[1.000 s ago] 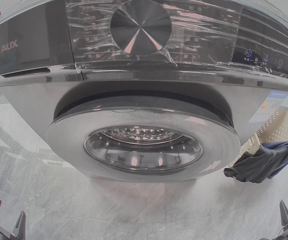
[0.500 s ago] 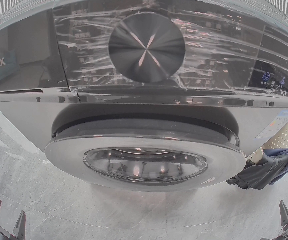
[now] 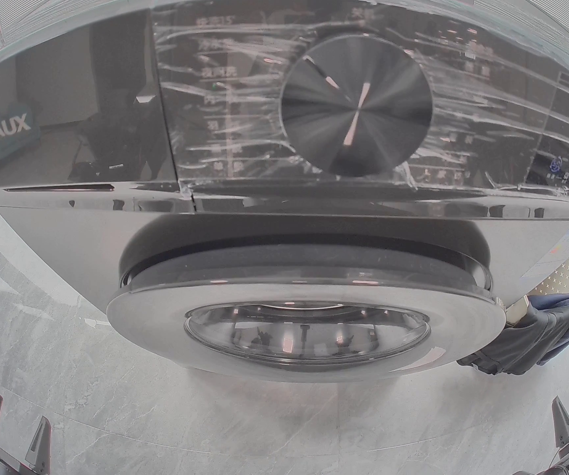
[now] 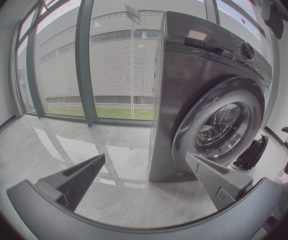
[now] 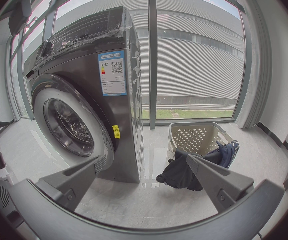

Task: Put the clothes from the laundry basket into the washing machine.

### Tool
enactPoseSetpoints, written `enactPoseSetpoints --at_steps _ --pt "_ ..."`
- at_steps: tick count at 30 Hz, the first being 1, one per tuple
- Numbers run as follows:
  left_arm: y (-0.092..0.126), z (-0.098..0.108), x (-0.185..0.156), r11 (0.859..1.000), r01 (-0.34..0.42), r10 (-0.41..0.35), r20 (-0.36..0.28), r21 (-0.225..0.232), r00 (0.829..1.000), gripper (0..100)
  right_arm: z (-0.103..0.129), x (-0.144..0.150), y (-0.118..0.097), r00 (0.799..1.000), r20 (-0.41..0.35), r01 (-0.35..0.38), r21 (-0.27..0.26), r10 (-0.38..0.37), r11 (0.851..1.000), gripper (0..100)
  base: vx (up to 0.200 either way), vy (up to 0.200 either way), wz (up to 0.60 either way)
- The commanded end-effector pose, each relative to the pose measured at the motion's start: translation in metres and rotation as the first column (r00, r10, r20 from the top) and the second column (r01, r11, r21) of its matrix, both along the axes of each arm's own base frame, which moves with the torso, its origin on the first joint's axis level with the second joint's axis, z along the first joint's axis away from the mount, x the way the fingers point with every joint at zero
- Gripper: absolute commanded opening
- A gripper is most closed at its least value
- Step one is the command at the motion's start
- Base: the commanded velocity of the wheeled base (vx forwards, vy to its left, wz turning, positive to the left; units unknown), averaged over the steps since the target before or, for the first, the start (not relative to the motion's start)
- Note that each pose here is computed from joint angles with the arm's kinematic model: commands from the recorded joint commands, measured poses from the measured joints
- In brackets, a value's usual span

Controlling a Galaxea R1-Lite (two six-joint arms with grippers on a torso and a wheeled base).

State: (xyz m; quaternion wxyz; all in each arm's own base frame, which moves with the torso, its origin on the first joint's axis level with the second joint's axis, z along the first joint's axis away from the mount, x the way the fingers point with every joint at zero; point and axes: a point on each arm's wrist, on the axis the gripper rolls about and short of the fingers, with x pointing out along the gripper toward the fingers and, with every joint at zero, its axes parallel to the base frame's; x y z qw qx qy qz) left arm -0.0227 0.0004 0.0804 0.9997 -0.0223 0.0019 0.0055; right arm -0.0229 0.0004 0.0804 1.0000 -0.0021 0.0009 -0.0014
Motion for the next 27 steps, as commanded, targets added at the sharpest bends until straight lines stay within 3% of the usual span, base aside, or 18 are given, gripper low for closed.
enactPoseSetpoints --at_steps 1,5,23,25,27 --pt "0.0 -0.004 0.0 1.0 0.0 0.0 -0.005 0.0 1.0 100 -0.005 0.001 0.0 1.0 -0.012 0.0 0.0 0.0 1.0 100 0.0 -0.2 0.0" --pt "0.0 -0.004 0.0 1.0 0.0 0.0 -0.005 0.0 1.0 100 -0.005 0.001 0.0 1.0 -0.012 0.0 0.0 0.0 1.0 100 0.0 -0.2 0.0" --pt "0.0 -0.004 0.0 1.0 0.0 0.0 -0.005 -0.001 1.0 100 -0.005 0.001 0.0 1.0 -0.011 0.0 0.009 0.0 1.0 100 0.0 0.0 0.0" --pt "0.0 -0.004 0.0 1.0 0.0 0.0 -0.005 -0.001 1.0 100 0.0 0.0 0.0 1.0 0.019 -0.003 0.01 0.003 1.0 100 0.0 0.0 0.0" --pt "0.0 -0.004 0.0 1.0 0.0 0.0 -0.005 -0.001 1.0 100 0.025 -0.008 0.0 0.99 0.142 -0.015 0.016 0.012 1.0 100 0.0 0.0 0.0"
